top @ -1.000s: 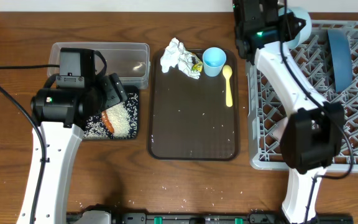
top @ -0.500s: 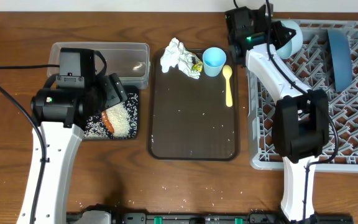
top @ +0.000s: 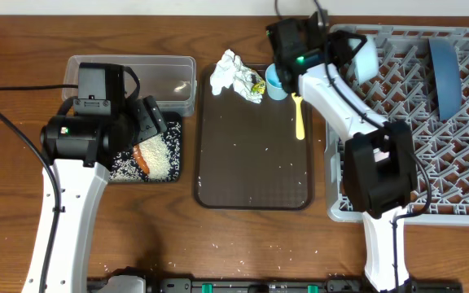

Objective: Sort waste into correct bins and load items into the dishwasher rack
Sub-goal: 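Carry the bowl right and stand it in the rack beside the blue plate, then withdraw the right gripper and reach the left gripper toward the light-blue cup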

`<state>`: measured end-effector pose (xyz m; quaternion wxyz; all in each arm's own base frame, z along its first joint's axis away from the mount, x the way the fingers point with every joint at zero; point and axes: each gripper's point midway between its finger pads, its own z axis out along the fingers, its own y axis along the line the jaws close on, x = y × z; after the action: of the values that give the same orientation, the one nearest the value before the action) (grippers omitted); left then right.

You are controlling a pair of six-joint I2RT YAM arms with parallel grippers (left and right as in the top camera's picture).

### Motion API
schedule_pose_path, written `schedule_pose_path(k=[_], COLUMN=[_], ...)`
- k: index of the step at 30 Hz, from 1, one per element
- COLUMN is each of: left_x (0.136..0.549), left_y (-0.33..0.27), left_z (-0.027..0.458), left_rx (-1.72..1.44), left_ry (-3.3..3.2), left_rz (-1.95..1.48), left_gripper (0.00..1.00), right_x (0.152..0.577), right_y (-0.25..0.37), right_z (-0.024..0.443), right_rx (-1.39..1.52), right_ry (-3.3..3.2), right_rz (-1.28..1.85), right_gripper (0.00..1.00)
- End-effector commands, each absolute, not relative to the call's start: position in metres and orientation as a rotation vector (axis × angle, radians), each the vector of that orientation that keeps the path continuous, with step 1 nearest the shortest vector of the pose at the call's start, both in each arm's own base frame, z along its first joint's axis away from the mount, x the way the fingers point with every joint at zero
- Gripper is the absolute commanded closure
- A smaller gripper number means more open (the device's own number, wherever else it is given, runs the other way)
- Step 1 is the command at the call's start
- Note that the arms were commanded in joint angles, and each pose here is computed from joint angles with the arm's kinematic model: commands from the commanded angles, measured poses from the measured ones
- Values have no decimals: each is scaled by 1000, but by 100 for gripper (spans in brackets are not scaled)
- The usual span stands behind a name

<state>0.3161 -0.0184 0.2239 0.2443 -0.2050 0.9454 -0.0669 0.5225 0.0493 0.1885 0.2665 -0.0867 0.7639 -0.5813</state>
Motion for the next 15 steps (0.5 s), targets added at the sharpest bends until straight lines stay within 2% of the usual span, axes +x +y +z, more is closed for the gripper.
schedule_pose_path(k=[1,5,6,7,15], left_x=[315,315,316,316,315], left_y=[-15,-15,-15,-15,-15], left_z=[220,220,220,220,220], left_rx=[-568,-568,-568,-568,-568], left_ry=[2590,2590,2590,2590,2590], left_rz=[-161,-161,-161,-161,-161], left_gripper=[15,15,9,7,5], right_x=[520,520,521,521,517], right_y=[60,64,65,65,70], right_z=[182,183,184,186,233], right_rx=[-267,-268,-263,-252,-182], right_ry=[2050,2044,2042,2038,2043], right_rz=[-1596,-1585,-1581,-1574,-1354], right_gripper=[35,22,20,18,10])
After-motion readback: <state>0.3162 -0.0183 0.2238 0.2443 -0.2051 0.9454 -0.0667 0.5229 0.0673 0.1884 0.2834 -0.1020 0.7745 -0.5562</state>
